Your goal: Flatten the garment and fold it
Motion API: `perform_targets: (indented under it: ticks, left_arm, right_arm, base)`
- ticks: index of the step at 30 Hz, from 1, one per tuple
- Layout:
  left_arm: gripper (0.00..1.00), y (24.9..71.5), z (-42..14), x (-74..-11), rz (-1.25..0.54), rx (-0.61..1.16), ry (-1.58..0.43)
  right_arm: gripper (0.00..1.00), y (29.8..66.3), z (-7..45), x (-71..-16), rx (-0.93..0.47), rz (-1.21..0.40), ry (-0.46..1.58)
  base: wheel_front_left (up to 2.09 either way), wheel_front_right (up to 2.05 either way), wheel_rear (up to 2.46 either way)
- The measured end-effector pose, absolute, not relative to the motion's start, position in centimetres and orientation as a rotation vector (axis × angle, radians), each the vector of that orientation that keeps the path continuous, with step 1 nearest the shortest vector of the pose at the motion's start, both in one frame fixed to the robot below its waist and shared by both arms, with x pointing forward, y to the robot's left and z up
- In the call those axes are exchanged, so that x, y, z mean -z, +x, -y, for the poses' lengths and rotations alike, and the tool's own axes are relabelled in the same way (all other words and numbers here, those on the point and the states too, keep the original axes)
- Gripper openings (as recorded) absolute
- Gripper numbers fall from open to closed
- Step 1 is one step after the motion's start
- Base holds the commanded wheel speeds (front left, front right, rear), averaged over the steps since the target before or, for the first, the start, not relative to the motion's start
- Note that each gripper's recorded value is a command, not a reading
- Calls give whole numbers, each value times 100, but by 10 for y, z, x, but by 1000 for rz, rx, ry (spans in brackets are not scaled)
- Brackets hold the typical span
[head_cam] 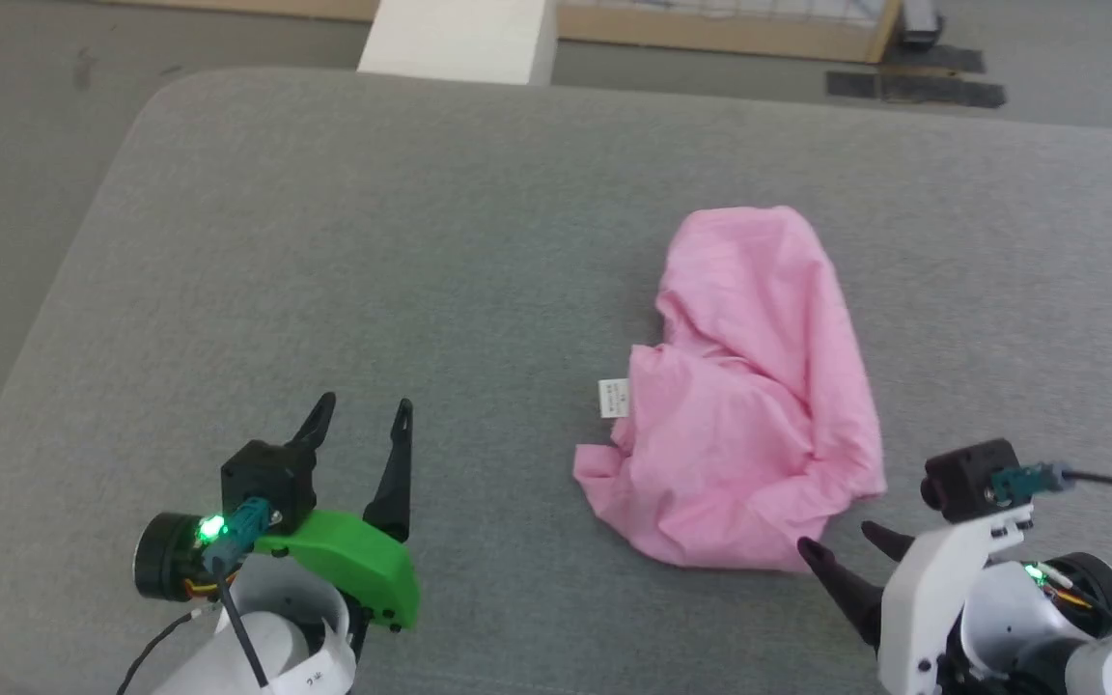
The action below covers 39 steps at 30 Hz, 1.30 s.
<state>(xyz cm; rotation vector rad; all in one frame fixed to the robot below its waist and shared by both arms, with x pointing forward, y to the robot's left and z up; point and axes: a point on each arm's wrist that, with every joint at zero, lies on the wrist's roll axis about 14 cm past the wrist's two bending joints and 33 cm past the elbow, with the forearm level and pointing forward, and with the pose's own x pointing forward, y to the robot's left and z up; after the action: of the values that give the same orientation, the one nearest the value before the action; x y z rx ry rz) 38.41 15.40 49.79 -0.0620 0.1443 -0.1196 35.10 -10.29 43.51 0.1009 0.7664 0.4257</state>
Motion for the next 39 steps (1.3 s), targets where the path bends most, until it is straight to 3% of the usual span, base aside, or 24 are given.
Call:
perform_targets:
  ticks: [8,9,10,11,23,35,36,38,39]
  left_arm:
    - [100,383,-173,-485,-168,51,-61]
    - [100,383,-176,-483,-171,41,-60]
    - [100,382,-178,-481,-178,33,-60]
    - [100,381,-180,-478,-184,26,-59]
    - [100,381,-178,-469,-211,28,-67]
    - [100,388,-137,-489,-164,149,-95]
    - [100,388,-137,-488,-166,148,-97]
    - [100,388,-138,-485,-173,141,-98]
    - [100,387,-140,-483,-179,137,-97]
  right_arm:
    - [100,380,81,-414,-441,-854,117]
    - [62,382,79,-410,-443,-862,116]
    - [15,384,78,-408,-443,-867,117]
    - [0,386,77,-405,-441,-867,111]
    - [0,405,116,-442,-381,-706,20]
    - [0,412,257,-481,-201,-737,-430]
    - [5,415,259,-477,-199,-743,-434]
    - [61,421,260,-467,-196,-751,-424]
    - [100,424,261,-460,-199,-764,-428]
  base:
    - [0,0,0]
    - [0,0,0]
    - [0,0,0]
    - [0,0,0]
    - [0,0,0]
    - [0,0,0]
    - [0,0,0]
    - [0,0,0]
    - [0,0,0]
